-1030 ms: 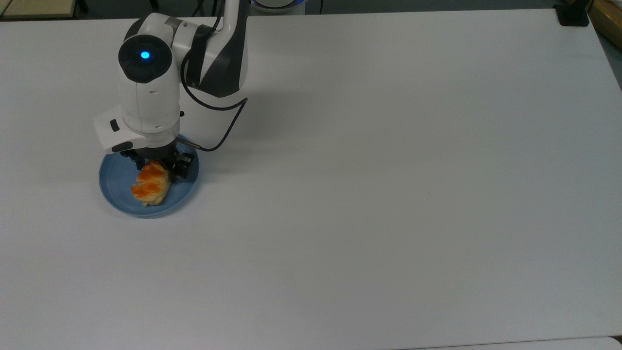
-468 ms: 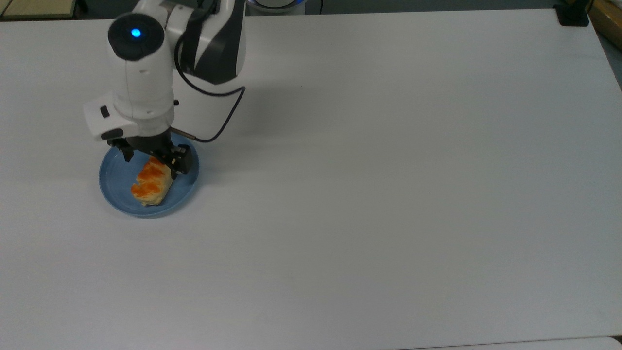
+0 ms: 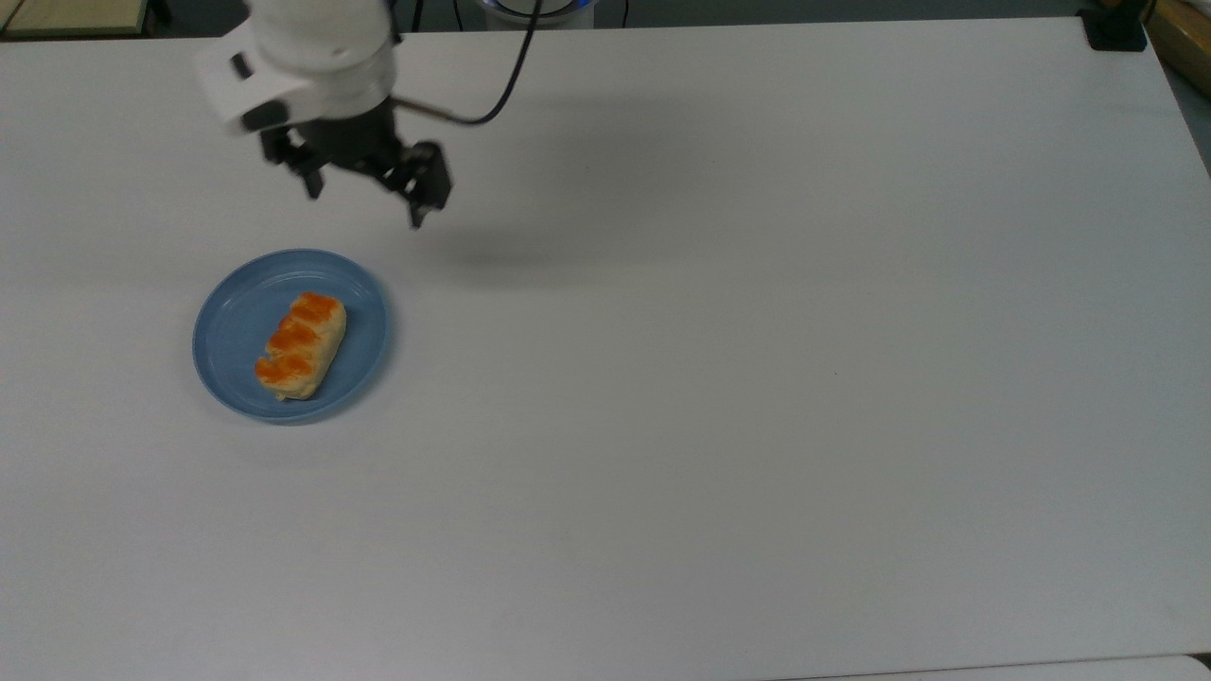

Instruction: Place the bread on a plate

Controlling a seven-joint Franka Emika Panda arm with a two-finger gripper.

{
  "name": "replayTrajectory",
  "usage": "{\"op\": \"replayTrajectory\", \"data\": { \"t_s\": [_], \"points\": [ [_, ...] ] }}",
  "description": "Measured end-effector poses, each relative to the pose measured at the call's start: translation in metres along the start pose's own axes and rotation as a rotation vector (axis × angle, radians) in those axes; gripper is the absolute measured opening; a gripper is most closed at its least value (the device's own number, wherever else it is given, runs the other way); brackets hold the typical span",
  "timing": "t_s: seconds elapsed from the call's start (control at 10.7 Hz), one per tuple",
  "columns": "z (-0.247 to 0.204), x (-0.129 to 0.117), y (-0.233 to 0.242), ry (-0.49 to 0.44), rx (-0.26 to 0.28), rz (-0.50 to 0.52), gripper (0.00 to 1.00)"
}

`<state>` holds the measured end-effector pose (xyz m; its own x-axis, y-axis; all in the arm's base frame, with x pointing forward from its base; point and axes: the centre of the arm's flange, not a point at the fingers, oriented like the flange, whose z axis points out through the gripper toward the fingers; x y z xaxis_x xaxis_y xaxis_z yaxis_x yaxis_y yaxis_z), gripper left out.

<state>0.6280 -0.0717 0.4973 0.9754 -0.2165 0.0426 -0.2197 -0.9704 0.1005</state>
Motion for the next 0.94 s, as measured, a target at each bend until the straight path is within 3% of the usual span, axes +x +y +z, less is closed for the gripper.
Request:
{"op": "replayTrajectory", "data": {
  "t_s": [0.19, 0.47, 0.94],
  "points": [
    [-0.038, -0.03, -0.048, -0.033, 0.021, -0.073, 1.0],
    [-0.06, -0.055, -0.102, -0.033, 0.031, -0.102, 1.0],
    [-0.067, -0.058, -0.105, -0.025, 0.041, -0.11, 1.0]
  ]
}}
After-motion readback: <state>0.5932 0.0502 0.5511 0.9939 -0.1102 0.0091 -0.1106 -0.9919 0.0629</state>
